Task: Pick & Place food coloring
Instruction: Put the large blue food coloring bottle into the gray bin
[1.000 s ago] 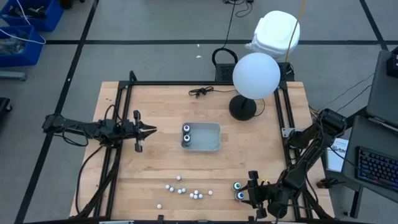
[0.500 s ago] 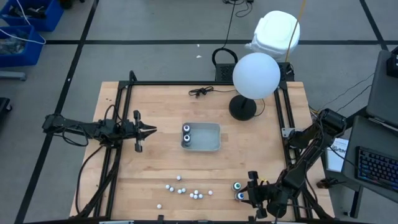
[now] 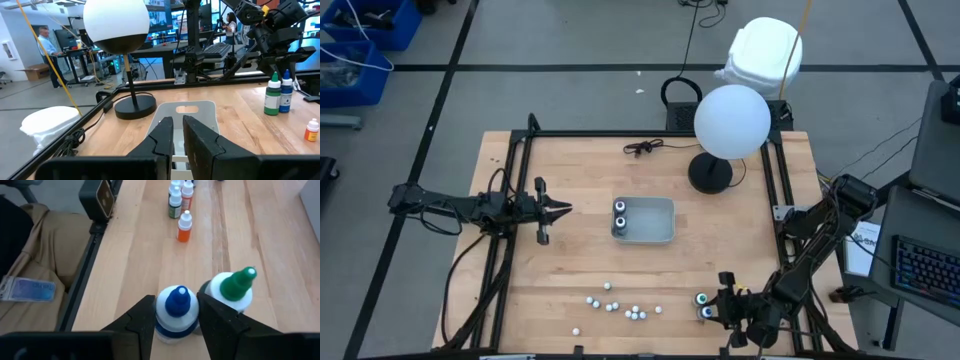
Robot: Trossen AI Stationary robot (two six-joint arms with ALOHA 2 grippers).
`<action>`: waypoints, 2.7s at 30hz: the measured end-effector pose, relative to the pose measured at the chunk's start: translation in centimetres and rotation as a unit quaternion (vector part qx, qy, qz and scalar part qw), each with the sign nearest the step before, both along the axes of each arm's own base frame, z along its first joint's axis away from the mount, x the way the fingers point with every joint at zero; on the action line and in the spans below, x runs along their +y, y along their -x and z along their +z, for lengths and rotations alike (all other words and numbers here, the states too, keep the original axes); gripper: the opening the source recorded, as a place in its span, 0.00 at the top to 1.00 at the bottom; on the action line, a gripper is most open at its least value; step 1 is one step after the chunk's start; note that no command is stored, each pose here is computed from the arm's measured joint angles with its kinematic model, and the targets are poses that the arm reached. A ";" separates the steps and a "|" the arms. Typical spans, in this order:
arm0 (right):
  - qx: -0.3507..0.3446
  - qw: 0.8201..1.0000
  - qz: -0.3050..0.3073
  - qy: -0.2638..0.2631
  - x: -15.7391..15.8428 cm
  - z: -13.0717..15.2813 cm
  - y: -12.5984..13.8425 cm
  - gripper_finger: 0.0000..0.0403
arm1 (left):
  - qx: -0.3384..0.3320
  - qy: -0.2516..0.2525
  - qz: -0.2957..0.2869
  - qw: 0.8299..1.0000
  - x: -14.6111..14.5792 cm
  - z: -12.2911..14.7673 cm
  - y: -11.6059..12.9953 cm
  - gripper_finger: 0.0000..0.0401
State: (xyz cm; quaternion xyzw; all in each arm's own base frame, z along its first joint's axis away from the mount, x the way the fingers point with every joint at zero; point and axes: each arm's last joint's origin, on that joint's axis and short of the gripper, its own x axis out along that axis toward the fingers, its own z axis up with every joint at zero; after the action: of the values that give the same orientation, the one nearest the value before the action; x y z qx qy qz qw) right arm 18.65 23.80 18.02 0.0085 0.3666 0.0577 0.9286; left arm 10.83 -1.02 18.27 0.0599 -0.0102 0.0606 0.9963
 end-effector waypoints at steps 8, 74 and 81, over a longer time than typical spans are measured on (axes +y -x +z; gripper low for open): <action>0.006 1.000 0.005 -0.004 0.0 -0.1 0.0 0.68 | 0.001 -0.001 0.000 1.000 0.0 0.0 0.0 0.87; -0.108 0.994 -0.008 -0.033 -13.2 14.2 -2.9 0.73 | 0.000 0.001 0.030 1.000 0.2 0.0 0.0 0.87; -0.083 0.996 -0.018 -0.017 -13.1 12.8 -4.3 0.71 | 0.001 0.001 0.030 1.000 0.2 0.0 0.0 0.87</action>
State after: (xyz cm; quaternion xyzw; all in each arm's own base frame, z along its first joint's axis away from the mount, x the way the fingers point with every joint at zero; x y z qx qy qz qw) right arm 22.95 10.72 30.79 0.0265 0.2871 0.0479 0.9563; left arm 10.81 -0.84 18.26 0.0594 -0.0077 0.0906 0.9941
